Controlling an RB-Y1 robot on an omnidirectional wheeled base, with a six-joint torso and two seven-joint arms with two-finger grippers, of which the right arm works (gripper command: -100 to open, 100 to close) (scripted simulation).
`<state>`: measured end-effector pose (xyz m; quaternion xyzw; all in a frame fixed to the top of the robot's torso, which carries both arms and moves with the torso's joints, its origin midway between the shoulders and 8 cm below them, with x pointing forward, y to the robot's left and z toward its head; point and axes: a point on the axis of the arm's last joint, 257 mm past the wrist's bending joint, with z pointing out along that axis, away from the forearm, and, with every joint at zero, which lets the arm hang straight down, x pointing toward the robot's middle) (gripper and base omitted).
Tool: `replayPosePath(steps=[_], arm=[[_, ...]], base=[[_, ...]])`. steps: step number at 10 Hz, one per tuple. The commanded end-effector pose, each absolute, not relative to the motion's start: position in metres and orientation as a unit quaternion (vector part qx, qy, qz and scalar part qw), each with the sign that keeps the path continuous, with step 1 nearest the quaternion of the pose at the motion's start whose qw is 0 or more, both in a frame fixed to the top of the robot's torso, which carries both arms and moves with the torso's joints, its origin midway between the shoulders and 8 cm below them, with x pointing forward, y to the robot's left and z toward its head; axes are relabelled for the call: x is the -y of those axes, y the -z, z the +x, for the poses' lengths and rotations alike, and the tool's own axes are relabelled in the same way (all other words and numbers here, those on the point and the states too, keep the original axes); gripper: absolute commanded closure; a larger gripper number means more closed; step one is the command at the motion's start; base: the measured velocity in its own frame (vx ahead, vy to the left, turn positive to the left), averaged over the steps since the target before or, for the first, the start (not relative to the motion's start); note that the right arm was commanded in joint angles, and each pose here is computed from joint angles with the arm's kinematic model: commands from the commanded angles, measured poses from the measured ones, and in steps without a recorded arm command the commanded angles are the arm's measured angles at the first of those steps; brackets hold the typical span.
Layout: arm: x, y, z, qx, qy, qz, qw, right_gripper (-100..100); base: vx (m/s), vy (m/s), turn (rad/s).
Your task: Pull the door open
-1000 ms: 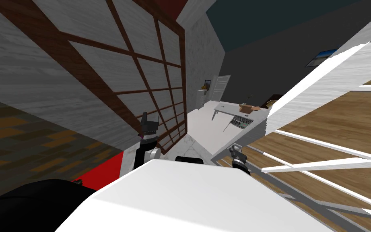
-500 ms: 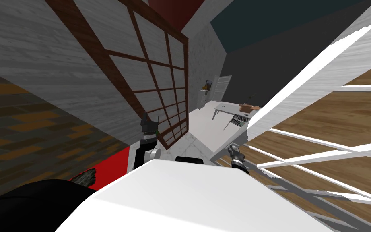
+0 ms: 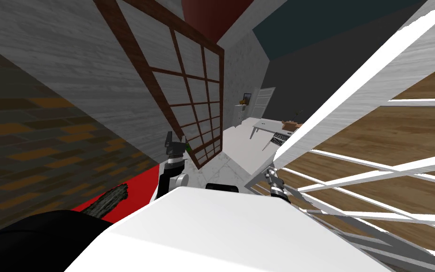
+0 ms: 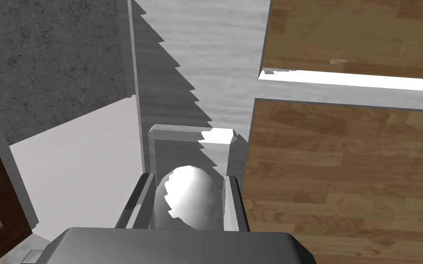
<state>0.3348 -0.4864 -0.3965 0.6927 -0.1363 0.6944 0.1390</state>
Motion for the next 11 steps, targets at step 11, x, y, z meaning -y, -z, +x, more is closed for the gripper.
replayPosePath(steps=[11], arm=[[0.441,0.397,0.328,0.072,-0.704,0.702,0.075,100]], base=[[-0.207,-0.010,0.046]])
